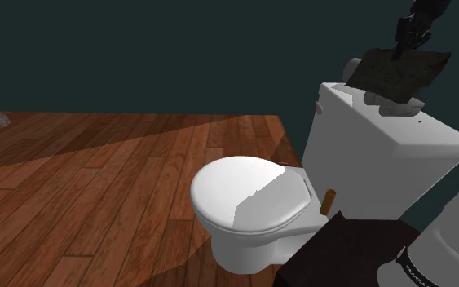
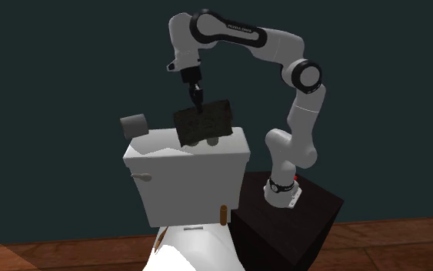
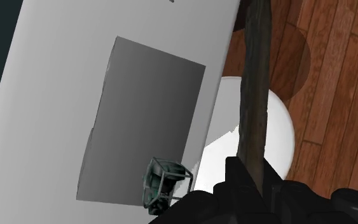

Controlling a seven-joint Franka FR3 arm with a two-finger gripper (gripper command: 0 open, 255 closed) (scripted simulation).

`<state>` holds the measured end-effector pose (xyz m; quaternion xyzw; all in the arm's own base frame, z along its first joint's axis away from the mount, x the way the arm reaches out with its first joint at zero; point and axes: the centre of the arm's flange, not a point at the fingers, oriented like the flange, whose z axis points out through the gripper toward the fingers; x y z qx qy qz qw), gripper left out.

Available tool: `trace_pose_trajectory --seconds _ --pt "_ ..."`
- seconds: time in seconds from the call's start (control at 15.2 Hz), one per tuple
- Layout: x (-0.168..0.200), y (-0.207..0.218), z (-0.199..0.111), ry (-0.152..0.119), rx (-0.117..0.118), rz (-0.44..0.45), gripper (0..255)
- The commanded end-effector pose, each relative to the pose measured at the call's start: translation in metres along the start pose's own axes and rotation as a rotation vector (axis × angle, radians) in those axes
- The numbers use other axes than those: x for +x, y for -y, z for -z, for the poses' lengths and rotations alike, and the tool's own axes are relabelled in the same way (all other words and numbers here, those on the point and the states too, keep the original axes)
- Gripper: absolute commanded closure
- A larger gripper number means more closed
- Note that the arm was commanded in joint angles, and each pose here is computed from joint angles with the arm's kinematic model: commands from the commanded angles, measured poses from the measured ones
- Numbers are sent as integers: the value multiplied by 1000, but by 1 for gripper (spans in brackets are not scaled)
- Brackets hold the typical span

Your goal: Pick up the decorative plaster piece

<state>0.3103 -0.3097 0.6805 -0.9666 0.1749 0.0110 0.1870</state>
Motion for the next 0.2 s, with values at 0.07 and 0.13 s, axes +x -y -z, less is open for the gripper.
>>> trace_pose_trajectory --seconds 0.07,0.13 --pt "-2 4 12 0 0 0 255" --pt "-2 4 12 0 0 0 255"
